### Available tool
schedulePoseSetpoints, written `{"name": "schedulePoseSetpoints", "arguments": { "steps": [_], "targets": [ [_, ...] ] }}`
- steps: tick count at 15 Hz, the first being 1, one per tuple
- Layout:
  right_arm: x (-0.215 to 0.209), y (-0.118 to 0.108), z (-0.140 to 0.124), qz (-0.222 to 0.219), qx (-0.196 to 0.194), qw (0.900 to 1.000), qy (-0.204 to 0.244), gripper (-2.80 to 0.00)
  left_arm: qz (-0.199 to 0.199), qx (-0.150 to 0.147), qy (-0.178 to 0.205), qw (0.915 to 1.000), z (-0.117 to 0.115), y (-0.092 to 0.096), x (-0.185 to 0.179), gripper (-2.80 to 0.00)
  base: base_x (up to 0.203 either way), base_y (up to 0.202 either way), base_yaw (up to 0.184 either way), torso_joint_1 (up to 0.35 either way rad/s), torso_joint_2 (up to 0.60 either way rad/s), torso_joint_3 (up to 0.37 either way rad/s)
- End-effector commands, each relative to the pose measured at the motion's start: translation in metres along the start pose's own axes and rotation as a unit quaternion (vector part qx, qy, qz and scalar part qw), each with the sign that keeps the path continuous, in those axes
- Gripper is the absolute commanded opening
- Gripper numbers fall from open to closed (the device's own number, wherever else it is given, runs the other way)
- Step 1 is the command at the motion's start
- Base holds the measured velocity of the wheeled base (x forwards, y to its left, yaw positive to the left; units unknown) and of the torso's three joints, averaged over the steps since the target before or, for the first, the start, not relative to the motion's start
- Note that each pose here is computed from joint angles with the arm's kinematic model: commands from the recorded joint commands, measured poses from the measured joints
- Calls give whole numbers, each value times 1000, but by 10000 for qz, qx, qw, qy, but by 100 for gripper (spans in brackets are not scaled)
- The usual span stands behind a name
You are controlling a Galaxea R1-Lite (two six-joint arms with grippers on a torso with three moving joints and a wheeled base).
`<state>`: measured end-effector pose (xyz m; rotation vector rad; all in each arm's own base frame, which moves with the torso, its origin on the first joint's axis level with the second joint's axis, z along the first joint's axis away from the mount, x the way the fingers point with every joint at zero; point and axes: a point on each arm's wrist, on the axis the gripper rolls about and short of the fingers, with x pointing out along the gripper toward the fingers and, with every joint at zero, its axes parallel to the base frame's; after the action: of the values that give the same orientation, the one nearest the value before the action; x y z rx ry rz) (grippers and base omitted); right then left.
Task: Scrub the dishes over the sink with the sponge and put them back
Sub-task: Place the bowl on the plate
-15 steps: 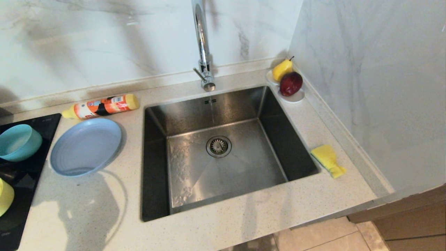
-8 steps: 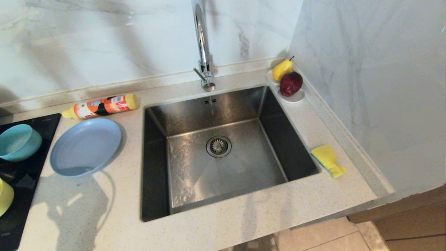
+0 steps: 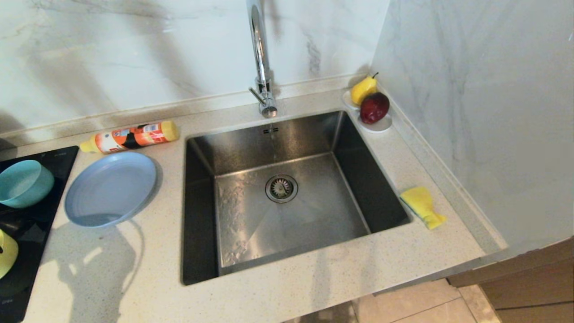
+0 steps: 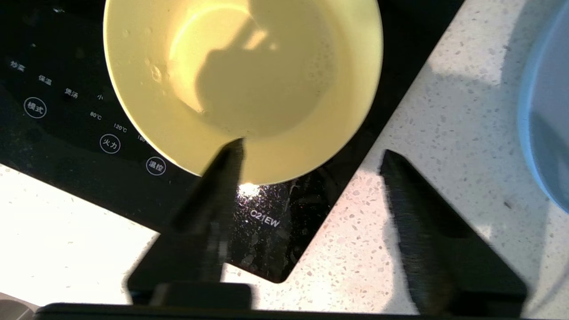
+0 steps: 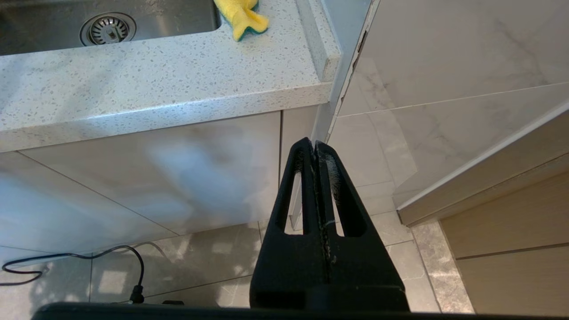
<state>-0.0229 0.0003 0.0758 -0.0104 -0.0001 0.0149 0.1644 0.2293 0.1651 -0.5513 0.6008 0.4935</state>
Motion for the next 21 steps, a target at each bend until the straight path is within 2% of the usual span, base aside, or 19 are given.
{"name": "schedulePoseSetpoints", "arguments": {
  "steps": [1, 4, 9, 13, 14, 21],
  "targets": [
    [0, 0, 0, 2, -1, 10000, 8, -280, -13, -15, 45, 10000, 0, 3, 6, 0, 0, 0, 0, 0, 0, 0],
    [0, 0, 0, 2, -1, 10000, 8, -280, -130, -35, 84, 9999, 4, 6, 14, 0, 0, 0, 0, 0, 0, 0],
    [0, 0, 0, 2, -1, 10000, 8, -280, -173, -101, 378, 9991, -3, 16, 32, 0, 0, 0, 0, 0, 0, 0],
    [0, 0, 0, 2, -1, 10000, 8, -280, -249, -133, 406, 9988, -5, 14, 30, 0, 0, 0, 0, 0, 0, 0],
    [0, 0, 0, 2, -1, 10000, 8, -280, -254, -128, 408, 9988, -5, 13, 29, -280, 0, 0, 0, 0, 0, 0],
    [0, 0, 0, 2, -1, 10000, 8, -280, -246, -130, 430, 9987, -8, 12, 27, -280, 0, 0, 0, 0, 0, 0]
  ]
}}
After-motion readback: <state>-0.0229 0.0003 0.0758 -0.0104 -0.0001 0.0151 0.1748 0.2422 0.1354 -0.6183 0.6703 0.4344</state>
